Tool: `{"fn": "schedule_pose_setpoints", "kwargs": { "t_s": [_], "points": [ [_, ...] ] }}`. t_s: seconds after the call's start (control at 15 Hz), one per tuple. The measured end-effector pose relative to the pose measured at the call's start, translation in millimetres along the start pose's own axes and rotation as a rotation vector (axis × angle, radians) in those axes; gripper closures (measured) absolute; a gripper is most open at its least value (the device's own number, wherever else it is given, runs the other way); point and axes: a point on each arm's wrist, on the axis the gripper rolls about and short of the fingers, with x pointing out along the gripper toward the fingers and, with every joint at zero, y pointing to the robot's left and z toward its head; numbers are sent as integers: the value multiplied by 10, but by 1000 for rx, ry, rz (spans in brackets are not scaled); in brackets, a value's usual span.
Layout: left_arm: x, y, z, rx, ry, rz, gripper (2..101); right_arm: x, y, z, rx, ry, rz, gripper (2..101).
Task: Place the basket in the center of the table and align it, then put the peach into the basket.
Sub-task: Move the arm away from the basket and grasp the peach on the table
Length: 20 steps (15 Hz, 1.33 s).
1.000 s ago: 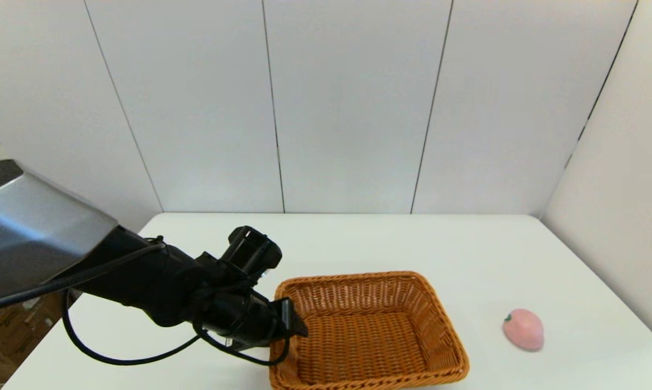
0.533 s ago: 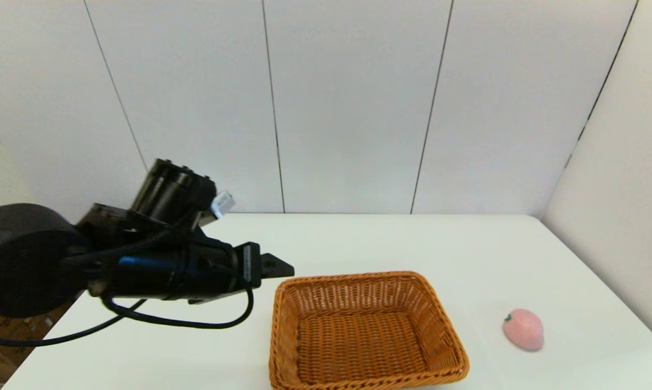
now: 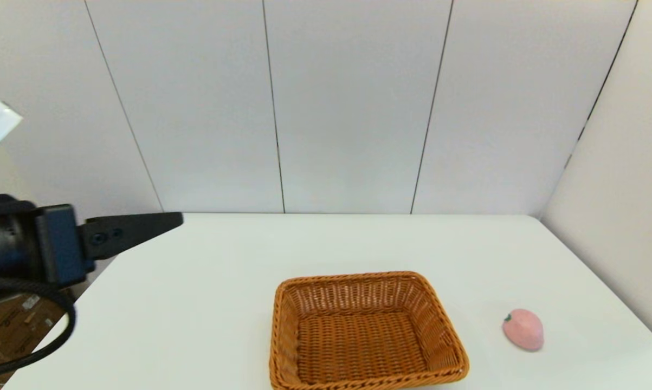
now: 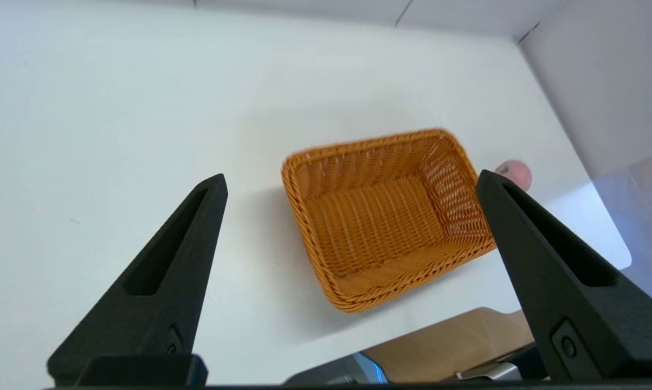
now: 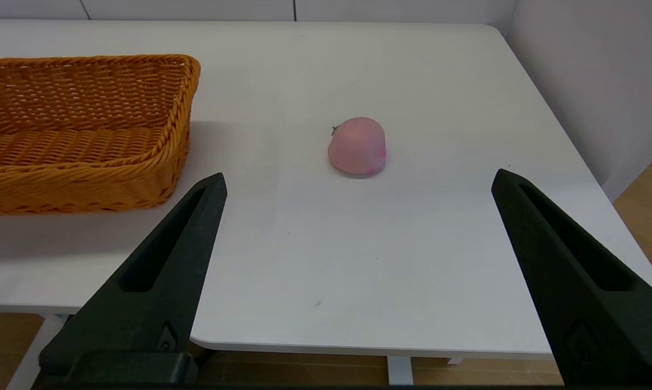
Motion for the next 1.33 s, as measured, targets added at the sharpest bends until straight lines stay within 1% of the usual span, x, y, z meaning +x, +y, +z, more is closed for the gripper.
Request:
{"fn": "schedule_pose_setpoints", "kwargs": {
  "t_s": [0.2,0.33,0.6,0.73,1.0,1.27,1.33],
  "points": [
    [-427,202,-170,103,-108,59,83,0,0,0,0,0,0,52],
    [-659,343,-369,143,-173,139,77,0,0,0,0,0,0,52],
    [-1004,477,-755,119,-322,302,67,0,0,0,0,0,0,52],
    [-1101,500,-952,117,-378,358,64,0,0,0,0,0,0,52],
    [-1121,593,-1411,168,-411,417,61,0,0,0,0,0,0,52],
    [-1015,723,-1813,176,-411,434,60,0,0,0,0,0,0,52],
    [-970,766,-1921,192,-412,437,60,0,0,0,-1,0,0,52]
  ]
}}
